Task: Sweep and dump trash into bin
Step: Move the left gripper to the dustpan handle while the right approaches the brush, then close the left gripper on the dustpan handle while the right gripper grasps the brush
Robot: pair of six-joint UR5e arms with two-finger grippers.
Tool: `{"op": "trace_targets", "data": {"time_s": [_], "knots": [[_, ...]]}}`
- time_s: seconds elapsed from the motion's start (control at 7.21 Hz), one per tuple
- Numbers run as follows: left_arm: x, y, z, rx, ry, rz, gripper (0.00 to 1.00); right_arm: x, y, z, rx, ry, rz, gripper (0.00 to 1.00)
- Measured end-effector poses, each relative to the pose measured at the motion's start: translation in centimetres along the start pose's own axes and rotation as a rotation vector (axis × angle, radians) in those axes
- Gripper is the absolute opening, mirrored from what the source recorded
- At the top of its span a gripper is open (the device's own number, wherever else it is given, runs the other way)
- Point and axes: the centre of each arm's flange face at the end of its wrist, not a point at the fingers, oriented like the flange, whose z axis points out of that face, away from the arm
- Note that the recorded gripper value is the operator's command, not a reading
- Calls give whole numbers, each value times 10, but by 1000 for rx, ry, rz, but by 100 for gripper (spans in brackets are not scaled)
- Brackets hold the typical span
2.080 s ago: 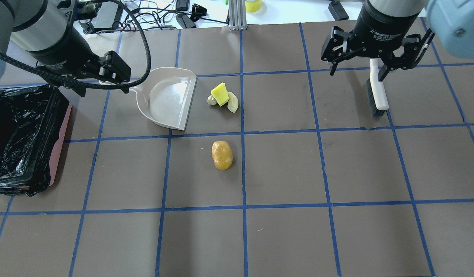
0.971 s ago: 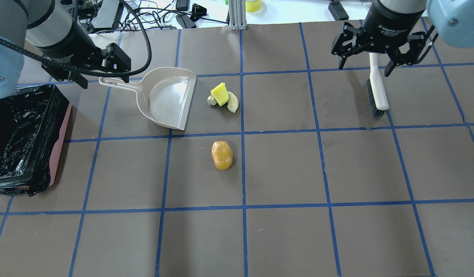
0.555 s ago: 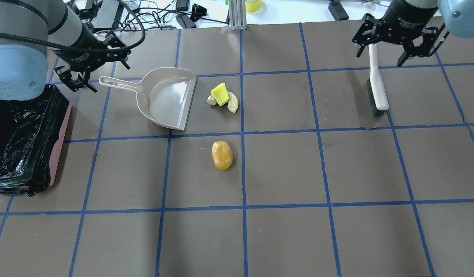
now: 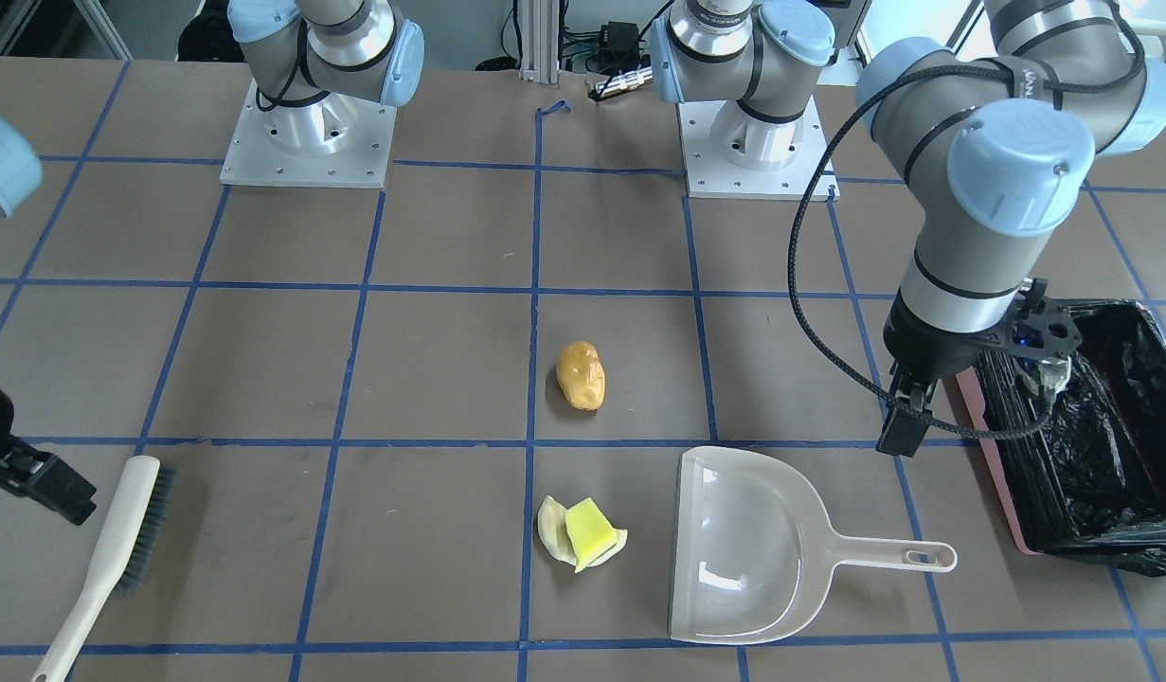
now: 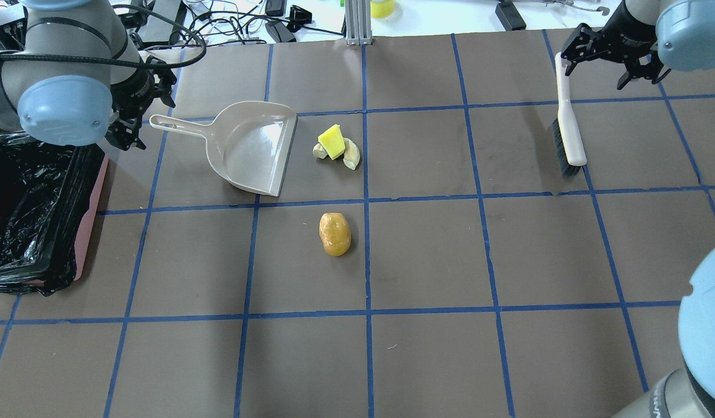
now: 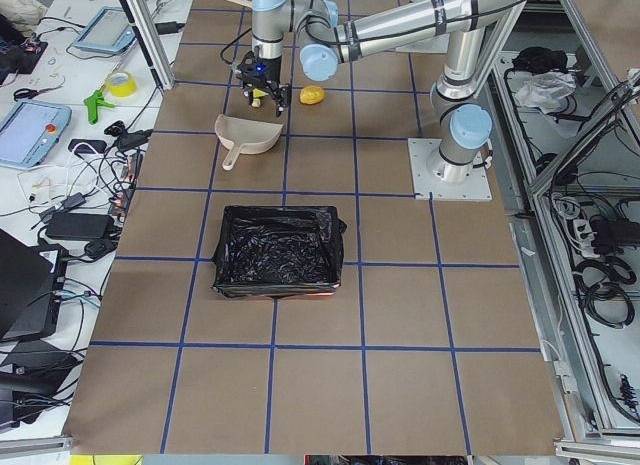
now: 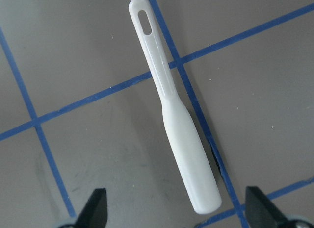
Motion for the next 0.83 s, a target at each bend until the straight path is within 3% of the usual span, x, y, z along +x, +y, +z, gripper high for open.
{"op": "trace_targets", "data": {"time_s": [0.28,0.55,0.83], "knots": [[29,-9,38,-11,-18,-134,97,4,-42,47,52,-7,-11,94],[68,-25,64,6,20,-172,97,1,-67,89,67,-33,-31,93],[93,-32,105,26,65,-187,98,-3,-72,109,72,-71,-77,93]]}}
